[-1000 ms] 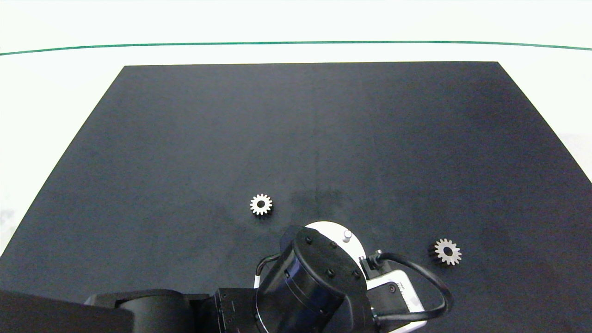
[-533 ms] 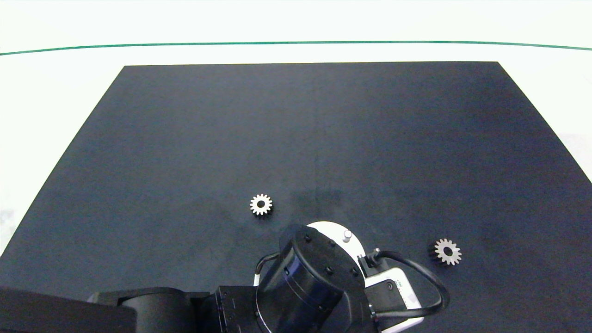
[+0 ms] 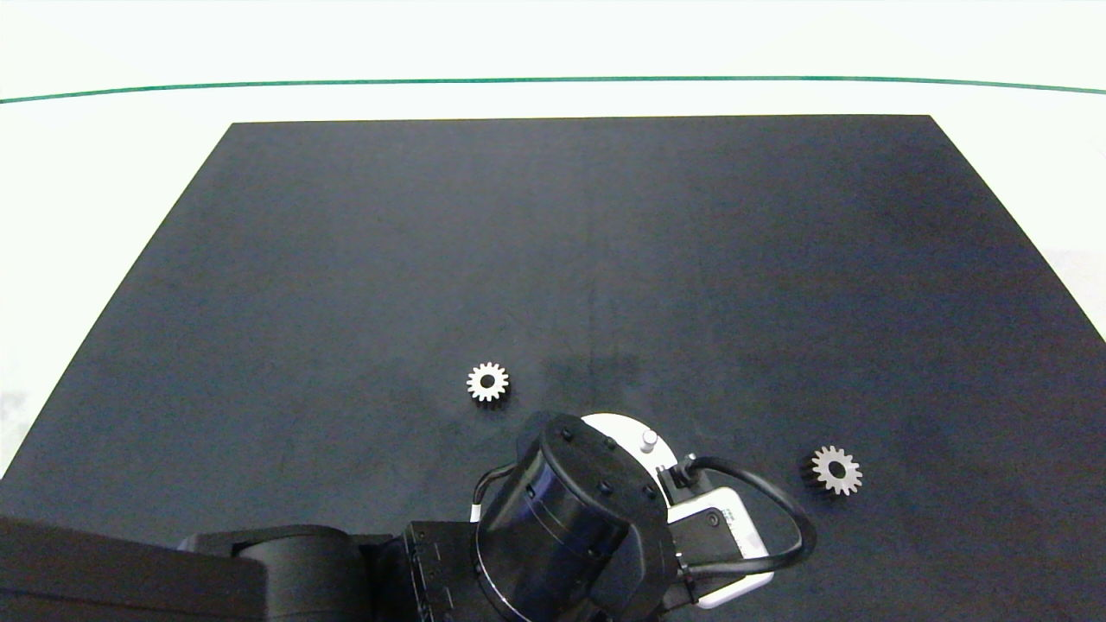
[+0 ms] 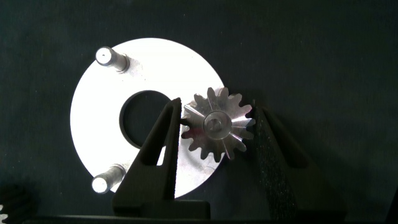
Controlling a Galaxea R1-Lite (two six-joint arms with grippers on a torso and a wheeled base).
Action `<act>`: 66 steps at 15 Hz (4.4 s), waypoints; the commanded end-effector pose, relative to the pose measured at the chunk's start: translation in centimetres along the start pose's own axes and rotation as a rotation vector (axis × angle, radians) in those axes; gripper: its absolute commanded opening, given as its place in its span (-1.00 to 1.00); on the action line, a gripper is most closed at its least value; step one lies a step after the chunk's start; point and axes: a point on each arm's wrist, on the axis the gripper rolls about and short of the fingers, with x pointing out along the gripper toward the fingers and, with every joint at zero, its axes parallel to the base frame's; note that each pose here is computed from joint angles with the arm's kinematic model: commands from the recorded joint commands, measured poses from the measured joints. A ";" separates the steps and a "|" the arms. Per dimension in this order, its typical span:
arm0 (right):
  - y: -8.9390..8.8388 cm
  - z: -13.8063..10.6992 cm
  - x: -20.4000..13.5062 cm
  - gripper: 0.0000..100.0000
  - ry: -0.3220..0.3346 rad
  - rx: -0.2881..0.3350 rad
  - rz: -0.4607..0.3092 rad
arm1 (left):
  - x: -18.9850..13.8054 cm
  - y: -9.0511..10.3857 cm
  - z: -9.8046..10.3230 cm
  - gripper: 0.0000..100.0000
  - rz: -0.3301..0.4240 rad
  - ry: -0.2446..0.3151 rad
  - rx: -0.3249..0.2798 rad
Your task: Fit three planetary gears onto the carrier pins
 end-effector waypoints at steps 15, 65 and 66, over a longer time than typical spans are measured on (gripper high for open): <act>0.0 0.0 0.0 1.00 0.003 -0.003 0.000 | 0.2 0.1 -0.9 -0.74 0.008 0.021 0.003; 0.0 -0.1 -0.1 1.00 -0.001 -0.002 -0.005 | -2.9 13.6 -8.2 1.00 0.246 -0.077 -0.266; 0.0 -0.1 -0.1 1.00 -0.001 -0.002 -0.005 | -2.8 13.5 -8.3 1.00 0.245 -0.075 -0.266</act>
